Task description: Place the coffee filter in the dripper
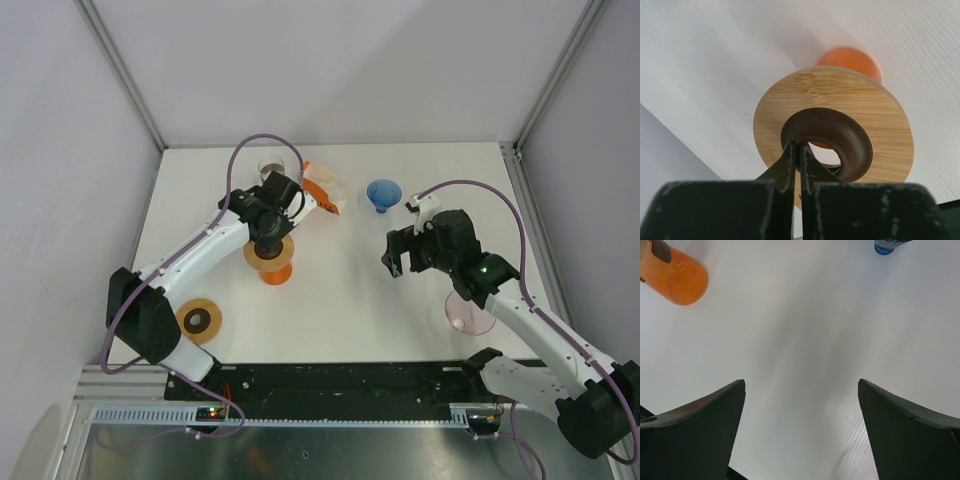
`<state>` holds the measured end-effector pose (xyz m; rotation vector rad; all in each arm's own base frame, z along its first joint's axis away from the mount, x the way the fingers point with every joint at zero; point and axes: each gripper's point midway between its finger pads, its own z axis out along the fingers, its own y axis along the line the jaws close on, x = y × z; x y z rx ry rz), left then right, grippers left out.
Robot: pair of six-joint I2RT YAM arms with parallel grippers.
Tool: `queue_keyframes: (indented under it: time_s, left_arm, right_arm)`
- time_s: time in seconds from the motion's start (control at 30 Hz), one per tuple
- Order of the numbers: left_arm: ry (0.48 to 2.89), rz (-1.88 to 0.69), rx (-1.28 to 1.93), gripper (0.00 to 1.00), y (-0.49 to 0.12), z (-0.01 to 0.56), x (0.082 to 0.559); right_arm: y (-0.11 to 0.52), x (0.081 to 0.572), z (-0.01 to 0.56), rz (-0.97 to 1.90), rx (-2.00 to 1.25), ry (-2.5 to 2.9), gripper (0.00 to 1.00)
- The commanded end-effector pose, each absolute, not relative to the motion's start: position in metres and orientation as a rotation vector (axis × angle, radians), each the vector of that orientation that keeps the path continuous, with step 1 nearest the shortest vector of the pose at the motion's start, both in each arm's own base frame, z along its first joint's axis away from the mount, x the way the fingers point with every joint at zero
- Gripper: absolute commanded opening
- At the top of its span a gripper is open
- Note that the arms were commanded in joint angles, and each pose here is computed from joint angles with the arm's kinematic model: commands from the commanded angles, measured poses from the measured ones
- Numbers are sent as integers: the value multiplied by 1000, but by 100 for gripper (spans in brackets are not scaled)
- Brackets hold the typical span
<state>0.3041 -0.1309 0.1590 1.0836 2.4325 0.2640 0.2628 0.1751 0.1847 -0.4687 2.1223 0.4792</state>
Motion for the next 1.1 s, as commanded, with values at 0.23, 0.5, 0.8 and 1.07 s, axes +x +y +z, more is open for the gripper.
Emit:
queue_keyframes:
  time_s: [0.23,0.5,0.8,1.07]
  left_arm:
    - [2402,270,1091,0,-134,156,312]
    - [2386,273,1048,24,-134,166,314]
    - [2289,232,978,44,-141,207,324]
    - [2229,143,825,53,-130,249,334]
  right_arm:
    - [176,267,202,467,-475,2080,99]
    - [176,267,202,469,-472,2081,99]
    - [175,289,225,486,-322,2002,99]
    - [148,366,237,503,-21,2032,93]
